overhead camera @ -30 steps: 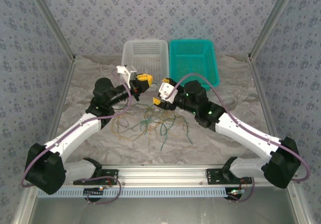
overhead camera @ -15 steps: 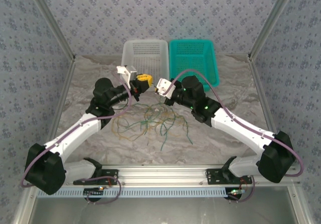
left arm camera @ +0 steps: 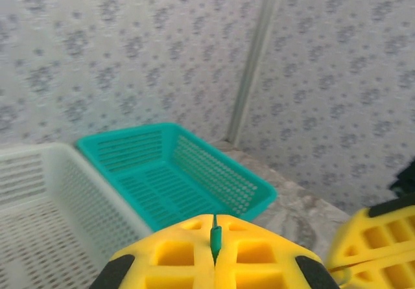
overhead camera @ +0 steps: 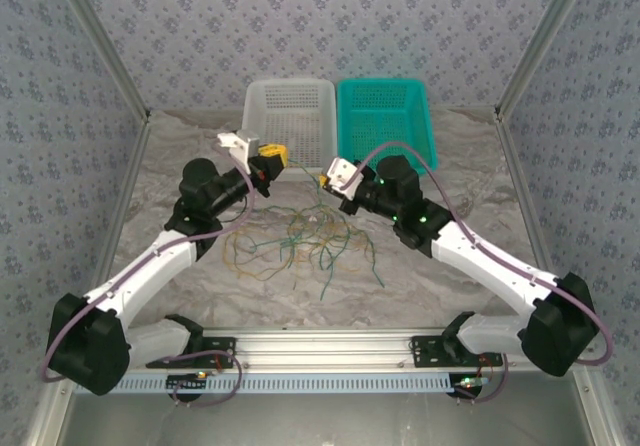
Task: Untangle the cables
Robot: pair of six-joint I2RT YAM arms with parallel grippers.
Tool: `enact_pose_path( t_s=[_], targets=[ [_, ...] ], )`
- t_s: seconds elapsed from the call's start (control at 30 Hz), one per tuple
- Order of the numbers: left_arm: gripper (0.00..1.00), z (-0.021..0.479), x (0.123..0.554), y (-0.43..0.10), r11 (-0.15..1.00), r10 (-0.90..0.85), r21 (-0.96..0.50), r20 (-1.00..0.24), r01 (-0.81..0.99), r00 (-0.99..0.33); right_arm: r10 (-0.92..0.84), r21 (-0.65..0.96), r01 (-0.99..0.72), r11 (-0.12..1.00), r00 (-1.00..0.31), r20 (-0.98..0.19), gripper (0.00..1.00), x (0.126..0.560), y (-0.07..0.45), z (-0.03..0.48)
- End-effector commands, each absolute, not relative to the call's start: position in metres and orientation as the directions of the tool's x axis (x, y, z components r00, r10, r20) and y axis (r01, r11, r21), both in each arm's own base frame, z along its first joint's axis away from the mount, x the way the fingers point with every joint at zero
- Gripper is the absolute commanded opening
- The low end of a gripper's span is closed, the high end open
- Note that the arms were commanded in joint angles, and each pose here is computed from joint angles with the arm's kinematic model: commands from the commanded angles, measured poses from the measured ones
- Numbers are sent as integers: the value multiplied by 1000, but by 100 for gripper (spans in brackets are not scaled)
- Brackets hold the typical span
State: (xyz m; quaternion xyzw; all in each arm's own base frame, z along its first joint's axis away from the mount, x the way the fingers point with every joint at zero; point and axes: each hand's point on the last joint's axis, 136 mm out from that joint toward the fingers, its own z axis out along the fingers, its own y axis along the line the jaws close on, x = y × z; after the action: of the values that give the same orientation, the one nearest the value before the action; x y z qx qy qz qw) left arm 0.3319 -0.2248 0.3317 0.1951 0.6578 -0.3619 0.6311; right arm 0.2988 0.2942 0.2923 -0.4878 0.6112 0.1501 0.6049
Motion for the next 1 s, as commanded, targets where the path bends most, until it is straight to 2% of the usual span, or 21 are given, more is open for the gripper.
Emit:
enact_pose_path(
  t_s=[0.0,0.23,0.43,0.67,0.97],
  targets=[
    [0,336,340,-199,743,-230,-235,-969,627,-91,-280,-284,-769,573,142,-949,0,301,273,313],
    [0,337,337,-182,777,-257,-244,-964,580,-61,-42,-46,-646,762,22,-999,0,324,225,356],
    [0,378,333,-158,803,-290,-224,-956,552,34,117,108,-573,812,-22,-993,0,340,187,401],
    [0,433,349,-139,853,-267,-161,-952,496,151,204,160,-473,867,43,-978,0,359,147,468],
    [0,491,403,-94,925,-249,-156,-938,348,243,266,216,-331,919,115,-957,0,404,76,539]
  ],
)
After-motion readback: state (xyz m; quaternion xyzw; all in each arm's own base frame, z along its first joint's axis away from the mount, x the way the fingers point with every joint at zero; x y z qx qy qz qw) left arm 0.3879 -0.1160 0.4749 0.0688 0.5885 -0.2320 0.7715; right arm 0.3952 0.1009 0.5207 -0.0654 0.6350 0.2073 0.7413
